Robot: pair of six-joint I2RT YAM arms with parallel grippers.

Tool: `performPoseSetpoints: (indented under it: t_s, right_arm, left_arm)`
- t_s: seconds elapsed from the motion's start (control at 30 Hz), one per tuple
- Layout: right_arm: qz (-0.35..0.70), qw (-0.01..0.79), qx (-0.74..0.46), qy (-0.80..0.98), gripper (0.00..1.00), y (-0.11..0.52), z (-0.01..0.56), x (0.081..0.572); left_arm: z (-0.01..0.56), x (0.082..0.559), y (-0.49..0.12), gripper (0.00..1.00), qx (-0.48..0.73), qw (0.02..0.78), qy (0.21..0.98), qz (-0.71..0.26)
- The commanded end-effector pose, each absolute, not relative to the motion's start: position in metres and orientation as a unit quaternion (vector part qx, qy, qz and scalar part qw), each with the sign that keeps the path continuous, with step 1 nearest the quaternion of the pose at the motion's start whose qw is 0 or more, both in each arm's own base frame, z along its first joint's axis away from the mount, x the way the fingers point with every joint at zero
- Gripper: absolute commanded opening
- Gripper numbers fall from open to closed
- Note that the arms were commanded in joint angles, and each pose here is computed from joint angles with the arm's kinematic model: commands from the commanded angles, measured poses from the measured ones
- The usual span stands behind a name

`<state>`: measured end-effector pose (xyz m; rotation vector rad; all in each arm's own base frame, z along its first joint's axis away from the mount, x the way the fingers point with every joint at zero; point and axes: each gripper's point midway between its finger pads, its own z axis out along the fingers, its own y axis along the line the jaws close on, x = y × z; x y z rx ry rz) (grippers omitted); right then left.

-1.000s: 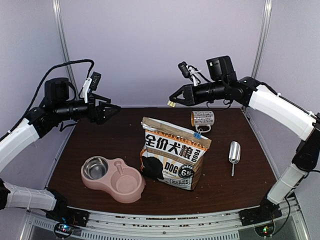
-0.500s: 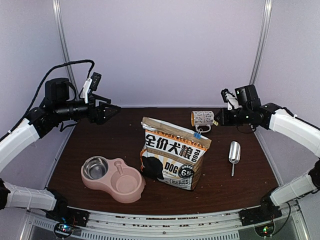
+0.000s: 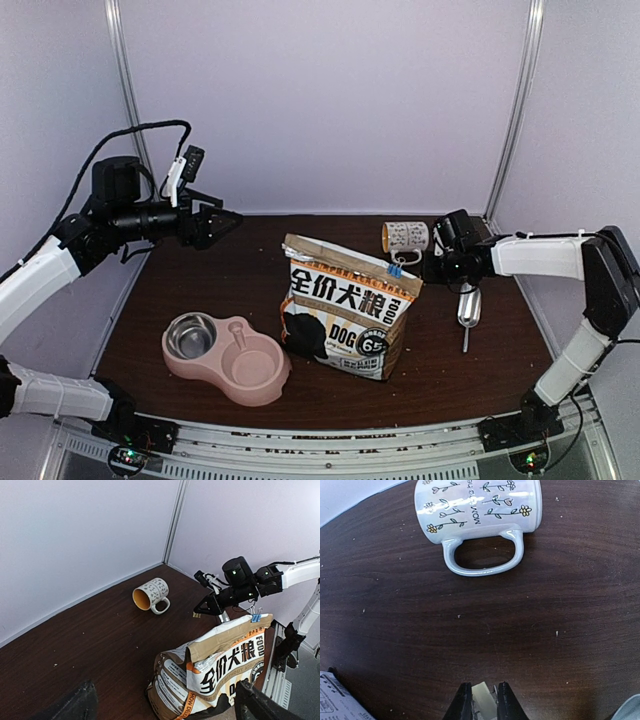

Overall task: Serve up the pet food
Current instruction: Place the clamp at the center of the board.

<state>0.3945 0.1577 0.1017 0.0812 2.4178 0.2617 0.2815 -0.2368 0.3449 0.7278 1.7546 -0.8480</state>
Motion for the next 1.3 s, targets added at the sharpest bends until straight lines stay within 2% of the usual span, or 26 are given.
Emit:
performPoseSetpoints:
  t_s: [0.0,0.3,0.6,0.7,0.77,1.03,1.27]
  right_arm:
    - [0.104,0.37,0.069,0.921,0.13,0.155,0.095,0.413]
    - [0.09,0.347,0.086,0.93,0.22,0.148,0.067,0.414]
    - [0.082,0.337,0.091,0.933,0.43,0.143,0.057,0.414]
    - [0.084,0.34,0.091,0.932,0.54,0.142,0.06,0.414]
    - [0.086,0.341,0.091,0.932,0.56,0.14,0.063,0.414]
    - [0.157,0.381,0.079,0.908,0.69,0.13,0.121,0.395]
    - [0.264,0.396,-0.055,0.878,0.8,0.164,0.201,0.342]
  left_arm:
    - [0.359,0.282,-0.238,0.98,0.309,0.531,0.706,-0.353]
    - [0.363,0.279,-0.236,0.98,0.309,0.536,0.703,-0.352]
    - [0.363,0.279,-0.236,0.98,0.31,0.538,0.701,-0.35]
    - [0.363,0.279,-0.235,0.98,0.31,0.539,0.701,-0.35]
    - [0.364,0.279,-0.235,0.98,0.309,0.541,0.701,-0.349]
    - [0.368,0.282,-0.223,0.98,0.292,0.568,0.7,-0.32]
    - [0.366,0.285,-0.221,0.98,0.289,0.573,0.701,-0.311]
